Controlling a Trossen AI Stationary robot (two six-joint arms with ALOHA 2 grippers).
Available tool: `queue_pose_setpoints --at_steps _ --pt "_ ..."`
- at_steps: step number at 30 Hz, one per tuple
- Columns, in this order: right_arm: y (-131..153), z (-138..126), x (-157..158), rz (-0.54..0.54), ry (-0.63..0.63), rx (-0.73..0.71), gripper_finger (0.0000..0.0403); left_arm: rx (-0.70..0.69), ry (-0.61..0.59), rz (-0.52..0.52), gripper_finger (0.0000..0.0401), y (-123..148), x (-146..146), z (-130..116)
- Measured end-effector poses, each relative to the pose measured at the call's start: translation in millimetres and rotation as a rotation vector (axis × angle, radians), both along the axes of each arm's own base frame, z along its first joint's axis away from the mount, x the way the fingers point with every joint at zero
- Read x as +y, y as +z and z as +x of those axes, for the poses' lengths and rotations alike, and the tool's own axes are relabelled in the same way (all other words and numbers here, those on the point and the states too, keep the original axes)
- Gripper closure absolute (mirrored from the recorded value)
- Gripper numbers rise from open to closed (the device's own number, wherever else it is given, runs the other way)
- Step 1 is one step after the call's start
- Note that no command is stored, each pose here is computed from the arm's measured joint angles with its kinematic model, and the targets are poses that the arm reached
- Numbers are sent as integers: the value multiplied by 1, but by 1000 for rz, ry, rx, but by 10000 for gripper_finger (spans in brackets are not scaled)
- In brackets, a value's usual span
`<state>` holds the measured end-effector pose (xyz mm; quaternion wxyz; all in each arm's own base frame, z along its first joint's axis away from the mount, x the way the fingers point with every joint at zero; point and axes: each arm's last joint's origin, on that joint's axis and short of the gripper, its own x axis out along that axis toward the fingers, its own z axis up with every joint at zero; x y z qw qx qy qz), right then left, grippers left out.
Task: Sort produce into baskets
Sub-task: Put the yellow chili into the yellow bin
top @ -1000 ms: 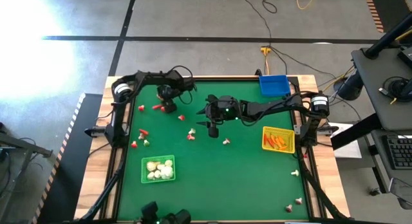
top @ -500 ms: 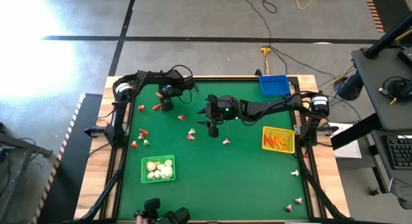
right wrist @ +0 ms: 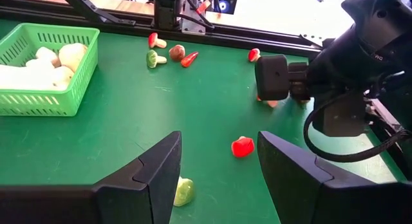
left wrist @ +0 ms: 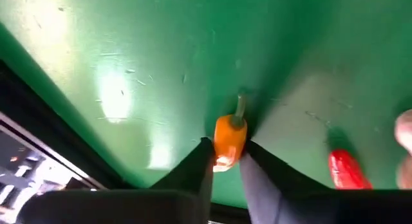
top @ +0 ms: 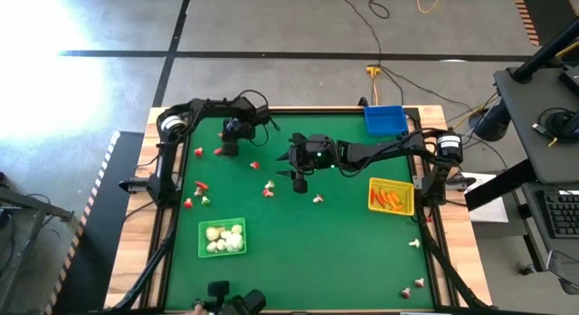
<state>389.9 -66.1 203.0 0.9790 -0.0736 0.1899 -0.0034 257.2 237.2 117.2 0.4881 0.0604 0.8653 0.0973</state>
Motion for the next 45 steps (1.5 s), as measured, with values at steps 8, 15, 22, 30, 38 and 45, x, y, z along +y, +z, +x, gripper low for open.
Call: queue_pose_setpoints --at_steps 8,15,22,30,38,45 --pt "0 0 0 -1 0 0 207 -98 133 -22 384 16 -5 6" --pt "2 1 0 -39 12 -16 207 -424 195 -94 388 63 -15 33" --pt "22 -17 10 -49 -7 85 207 -931 87 -206 389 85 -28 84" --pt "6 -60 33 44 -325 308 207 -1146 -94 -176 384 80 -53 130" --pt "-32 -87 79 206 -486 378 207 -1129 -153 -219 383 61 -78 149" --pt "-29 -93 100 169 -517 367 207 -1055 -156 -282 382 39 -105 159"
